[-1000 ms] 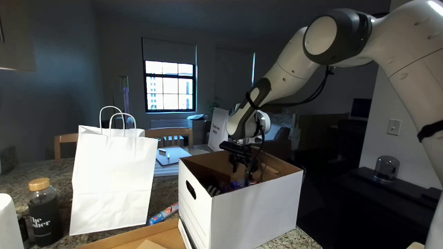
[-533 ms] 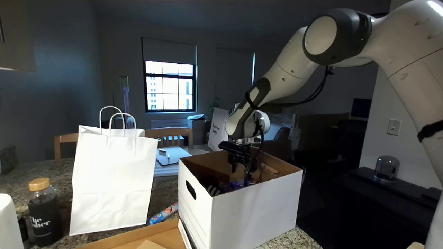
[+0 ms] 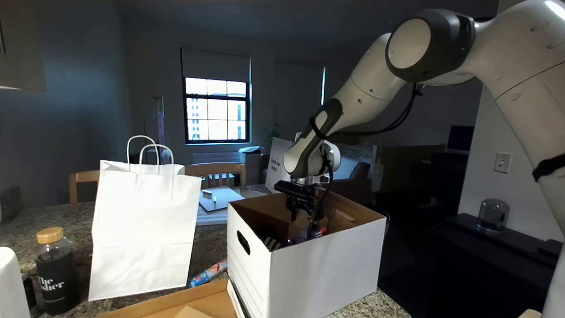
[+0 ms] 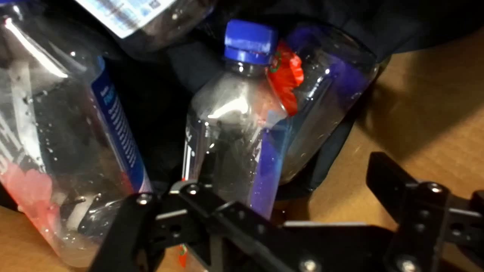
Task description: Pick up two bottles from the box and put them on the box cover
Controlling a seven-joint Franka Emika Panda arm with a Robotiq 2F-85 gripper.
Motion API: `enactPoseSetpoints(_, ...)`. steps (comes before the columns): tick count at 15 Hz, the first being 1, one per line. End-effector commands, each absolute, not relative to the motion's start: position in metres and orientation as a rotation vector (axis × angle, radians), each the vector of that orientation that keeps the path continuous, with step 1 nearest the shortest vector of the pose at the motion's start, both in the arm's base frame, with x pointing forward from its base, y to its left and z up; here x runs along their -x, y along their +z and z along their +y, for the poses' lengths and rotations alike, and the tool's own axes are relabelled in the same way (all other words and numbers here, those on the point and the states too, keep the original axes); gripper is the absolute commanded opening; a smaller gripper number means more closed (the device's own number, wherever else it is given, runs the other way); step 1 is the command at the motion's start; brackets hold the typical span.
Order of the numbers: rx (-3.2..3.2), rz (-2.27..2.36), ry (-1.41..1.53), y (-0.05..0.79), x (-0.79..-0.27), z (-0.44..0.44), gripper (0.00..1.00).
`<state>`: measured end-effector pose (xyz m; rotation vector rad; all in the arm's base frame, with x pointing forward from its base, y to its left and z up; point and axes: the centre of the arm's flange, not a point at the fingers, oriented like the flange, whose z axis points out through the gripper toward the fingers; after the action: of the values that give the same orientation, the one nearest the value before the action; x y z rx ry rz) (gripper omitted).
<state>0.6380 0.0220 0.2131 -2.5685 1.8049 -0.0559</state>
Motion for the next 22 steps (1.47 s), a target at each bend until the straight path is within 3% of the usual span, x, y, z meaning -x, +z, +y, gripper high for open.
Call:
enactPoseSetpoints(1,2.563,1.769,-0.031,0.213,-0.644,0.032,1.0)
enactPoseSetpoints(22,2.584,1.659,0.073,0.204,-0.637,0.06,1.0)
